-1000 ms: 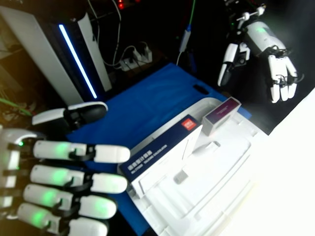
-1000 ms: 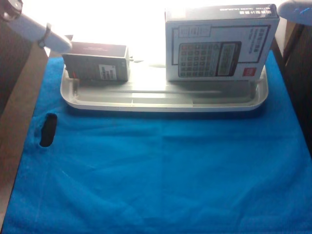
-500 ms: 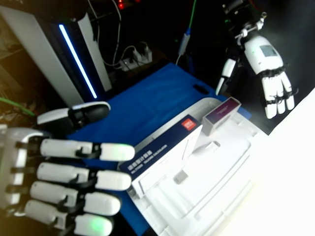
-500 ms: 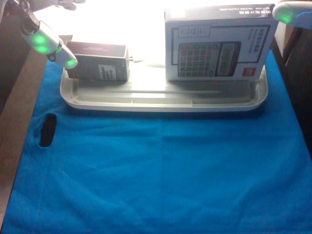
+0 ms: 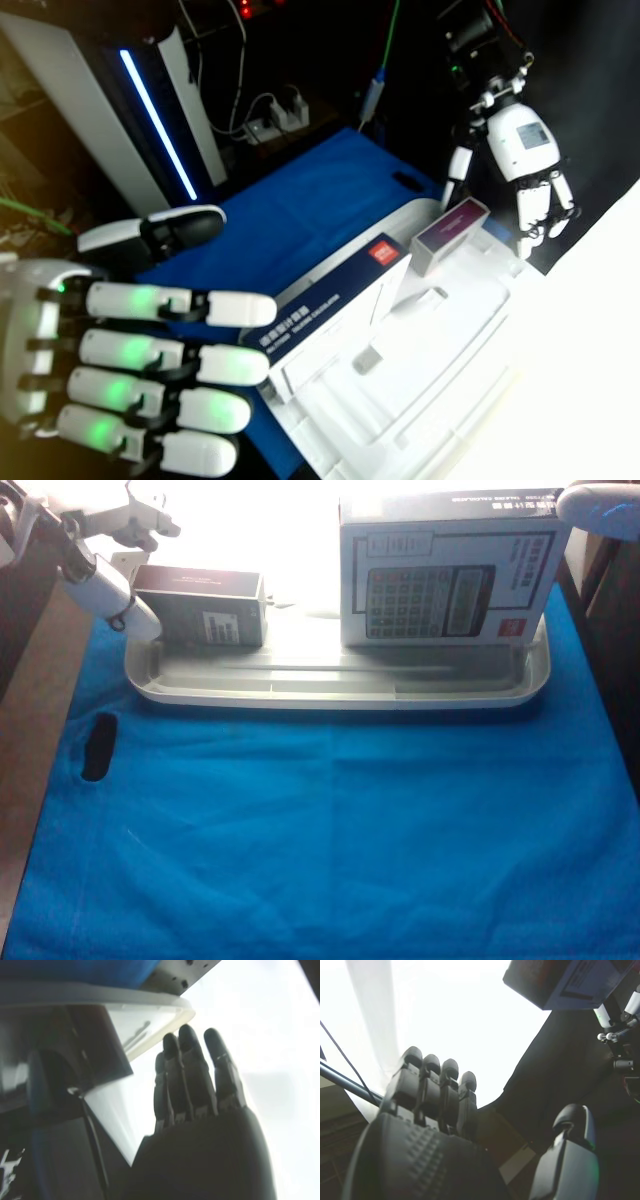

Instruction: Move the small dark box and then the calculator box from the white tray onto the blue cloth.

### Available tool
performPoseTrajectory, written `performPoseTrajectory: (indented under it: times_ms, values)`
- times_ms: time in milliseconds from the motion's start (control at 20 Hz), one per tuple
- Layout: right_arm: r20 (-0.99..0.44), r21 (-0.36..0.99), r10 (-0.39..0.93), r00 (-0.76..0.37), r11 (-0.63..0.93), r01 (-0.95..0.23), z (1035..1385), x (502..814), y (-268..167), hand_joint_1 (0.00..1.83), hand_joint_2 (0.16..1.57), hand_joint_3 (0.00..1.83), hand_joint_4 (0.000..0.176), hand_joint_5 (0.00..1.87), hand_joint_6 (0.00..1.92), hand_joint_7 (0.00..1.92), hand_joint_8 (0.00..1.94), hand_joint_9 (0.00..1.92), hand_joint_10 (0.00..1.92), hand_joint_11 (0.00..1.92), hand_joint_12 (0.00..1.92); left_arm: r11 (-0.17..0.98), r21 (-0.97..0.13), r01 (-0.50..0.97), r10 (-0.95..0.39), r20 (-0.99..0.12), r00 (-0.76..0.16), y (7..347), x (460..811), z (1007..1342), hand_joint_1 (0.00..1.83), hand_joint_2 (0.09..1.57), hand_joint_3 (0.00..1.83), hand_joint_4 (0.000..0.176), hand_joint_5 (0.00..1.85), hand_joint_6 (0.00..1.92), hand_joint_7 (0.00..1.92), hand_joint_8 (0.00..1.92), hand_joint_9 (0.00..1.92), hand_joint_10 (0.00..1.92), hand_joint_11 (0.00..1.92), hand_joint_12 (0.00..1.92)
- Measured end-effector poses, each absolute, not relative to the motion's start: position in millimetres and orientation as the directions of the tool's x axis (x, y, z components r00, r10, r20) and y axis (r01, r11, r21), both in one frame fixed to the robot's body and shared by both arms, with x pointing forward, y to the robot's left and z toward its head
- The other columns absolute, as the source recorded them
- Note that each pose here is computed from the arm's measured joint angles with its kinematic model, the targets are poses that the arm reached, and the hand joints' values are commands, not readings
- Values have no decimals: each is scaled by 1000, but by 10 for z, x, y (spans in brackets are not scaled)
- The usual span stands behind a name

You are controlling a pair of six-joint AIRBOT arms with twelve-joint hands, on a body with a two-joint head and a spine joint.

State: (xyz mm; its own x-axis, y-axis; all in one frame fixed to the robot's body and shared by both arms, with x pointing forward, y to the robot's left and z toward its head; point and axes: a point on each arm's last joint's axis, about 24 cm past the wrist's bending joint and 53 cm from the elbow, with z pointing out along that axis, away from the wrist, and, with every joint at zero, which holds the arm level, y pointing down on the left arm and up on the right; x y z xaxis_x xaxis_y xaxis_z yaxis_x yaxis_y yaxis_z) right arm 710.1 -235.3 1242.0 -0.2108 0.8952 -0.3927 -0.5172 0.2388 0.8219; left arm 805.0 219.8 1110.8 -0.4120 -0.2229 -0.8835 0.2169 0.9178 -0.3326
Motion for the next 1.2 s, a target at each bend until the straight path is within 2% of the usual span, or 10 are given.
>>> performPoseTrajectory:
  times_ms: [350,400,450,500,600,700,950,1000,1100,1200]
  values:
    - [-393,822,895,-214,237,-518,12414,7099,-2339,677,739,7,85,360,0,311,0,204,0,119,43,910,-342,235,-219,-877,-428,2045,8026,11016,1041,893,2,0,848,31,786,10,700,16,278,944]
    - [-392,823,895,-214,237,-516,12410,7101,-2340,670,744,9,85,356,0,305,0,203,0,123,44,908,-344,241,-219,-876,-429,2016,8024,11009,1092,996,15,47,1103,529,865,11,751,21,237,1120]
    - [-390,824,896,-214,236,-516,12409,7102,-2339,668,744,7,80,350,0,294,0,198,0,121,42,906,-347,245,-219,-876,-431,1985,8022,11003,1224,1086,8,0,1209,371,845,1095,667,827,282,1580]
    - [-392,823,894,-215,236,-517,12409,7098,-2333,668,751,10,74,344,0,291,0,195,0,121,41,903,-350,248,-220,-874,-433,1955,8017,10992,1185,1044,0,0,1199,549,796,1263,614,1517,416,1853]
    - [-392,823,894,-216,236,-517,12405,7099,-2328,657,760,11,69,337,0,292,0,190,0,123,40,900,-354,253,-222,-874,-433,1928,8017,10993,1258,1100,0,0,1214,386,884,1309,594,1279,322,1752]
    - [-391,824,895,-216,235,-516,12405,7100,-2331,657,762,10,72,343,2,291,0,178,0,113,34,900,-356,252,-224,-874,-432,1929,8029,10993,1172,1030,0,0,1199,588,829,1435,638,1818,536,1914]
    - [-390,824,894,-221,232,-516,12390,7097,-2304,650,763,6,78,343,2,282,0,193,5,149,44,883,-407,236,-283,-860,-425,1968,8049,11070,1220,1144,3,0,1093,648,711,1467,364,1446,106,1851]
    - [-388,825,895,-220,231,-515,12388,7100,-2306,655,770,8,63,340,0,278,0,195,5,142,39,880,-413,236,-297,-864,-406,2032,8071,11185,1168,1049,0,0,1141,693,730,304,414,463,3,1166]
    - [-387,826,895,-220,231,-515,12388,7100,-2306,650,780,11,53,341,0,281,1,194,4,139,37,875,-419,244,-311,-871,-381,2094,8083,11352,1166,1051,1,0,1127,723,864,183,557,361,0,1205]
    - [-387,826,896,-219,231,-514,12388,7102,-2309,683,788,11,58,345,2,270,0,179,0,133,32,857,-438,272,-340,-877,-340,2176,8039,11647,1240,1132,2,0,1158,529,776,1370,474,1028,0,1720]
